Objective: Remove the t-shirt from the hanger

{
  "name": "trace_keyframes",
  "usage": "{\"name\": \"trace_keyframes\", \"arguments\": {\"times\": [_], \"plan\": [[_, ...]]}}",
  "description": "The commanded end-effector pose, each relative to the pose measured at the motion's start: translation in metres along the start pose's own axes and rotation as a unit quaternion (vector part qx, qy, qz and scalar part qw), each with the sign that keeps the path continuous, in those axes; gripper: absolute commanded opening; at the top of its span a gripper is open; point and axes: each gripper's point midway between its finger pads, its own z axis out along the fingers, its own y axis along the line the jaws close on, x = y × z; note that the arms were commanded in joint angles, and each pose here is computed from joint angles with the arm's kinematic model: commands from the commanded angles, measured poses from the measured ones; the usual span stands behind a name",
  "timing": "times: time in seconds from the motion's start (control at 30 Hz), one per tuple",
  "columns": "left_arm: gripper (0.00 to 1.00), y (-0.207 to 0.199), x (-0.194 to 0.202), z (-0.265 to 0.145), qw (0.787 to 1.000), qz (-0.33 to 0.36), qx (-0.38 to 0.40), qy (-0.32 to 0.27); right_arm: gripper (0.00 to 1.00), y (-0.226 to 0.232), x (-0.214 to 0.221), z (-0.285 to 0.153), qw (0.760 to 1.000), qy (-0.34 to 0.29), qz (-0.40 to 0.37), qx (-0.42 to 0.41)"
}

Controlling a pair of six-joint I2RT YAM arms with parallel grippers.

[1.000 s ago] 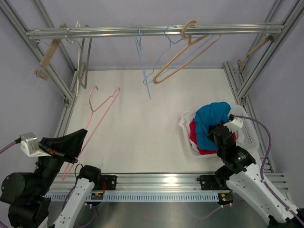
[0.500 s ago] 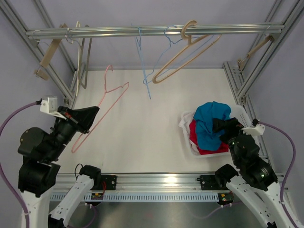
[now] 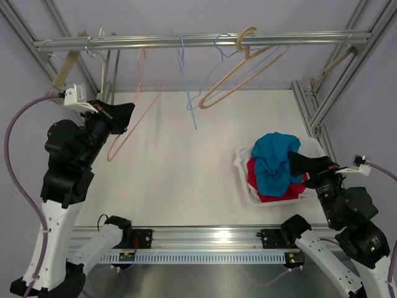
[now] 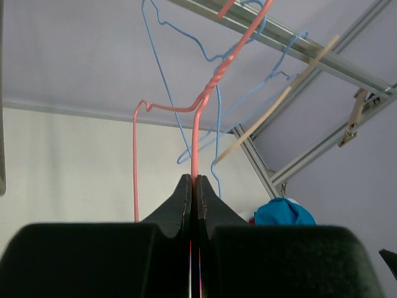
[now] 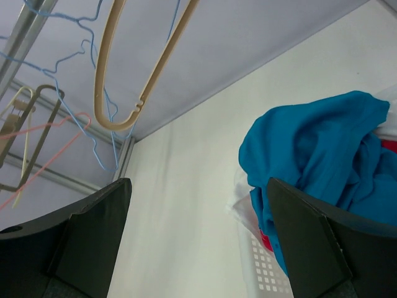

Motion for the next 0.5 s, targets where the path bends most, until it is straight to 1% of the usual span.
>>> {"name": "trace_keyframes", "arguments": {"times": [0.0, 0.07, 0.17, 0.23, 0.3, 0.37, 0.47], "plan": [[0.00, -0.006, -0.043, 0.025, 0.996, 0.015, 0.003, -0.083, 1.00, 0.014, 0.017, 0.005, 0.998, 0.033, -0.026, -0.044], [0.00, -0.008, -0.049, 0.033, 0.995, 0.025, 0.009, -0.094, 0.99, 0.018, 0.025, 0.006, 0.997, 0.044, -0.029, -0.062], [0.00, -0.008, -0.052, 0.052, 0.995, 0.030, 0.007, -0.092, 0.99, 0.018, 0.033, 0.007, 0.995, 0.060, -0.041, -0.065], [0.00, 0.000, -0.057, 0.066, 0.995, 0.035, -0.014, -0.096, 0.99, 0.017, 0.036, 0.008, 0.995, 0.065, -0.049, -0.065], [0.00, 0.002, -0.061, 0.074, 0.994, 0.036, -0.019, -0.097, 1.00, 0.017, 0.035, 0.007, 0.994, 0.064, -0.049, -0.069], [0.00, 0.009, -0.056, 0.087, 0.996, 0.033, -0.026, -0.085, 0.99, 0.016, 0.039, 0.008, 0.994, 0.067, -0.049, -0.071], [0.00, 0.014, -0.053, 0.091, 0.996, 0.027, -0.028, -0.085, 0.99, 0.015, 0.043, 0.008, 0.993, 0.073, -0.051, -0.072]]}}
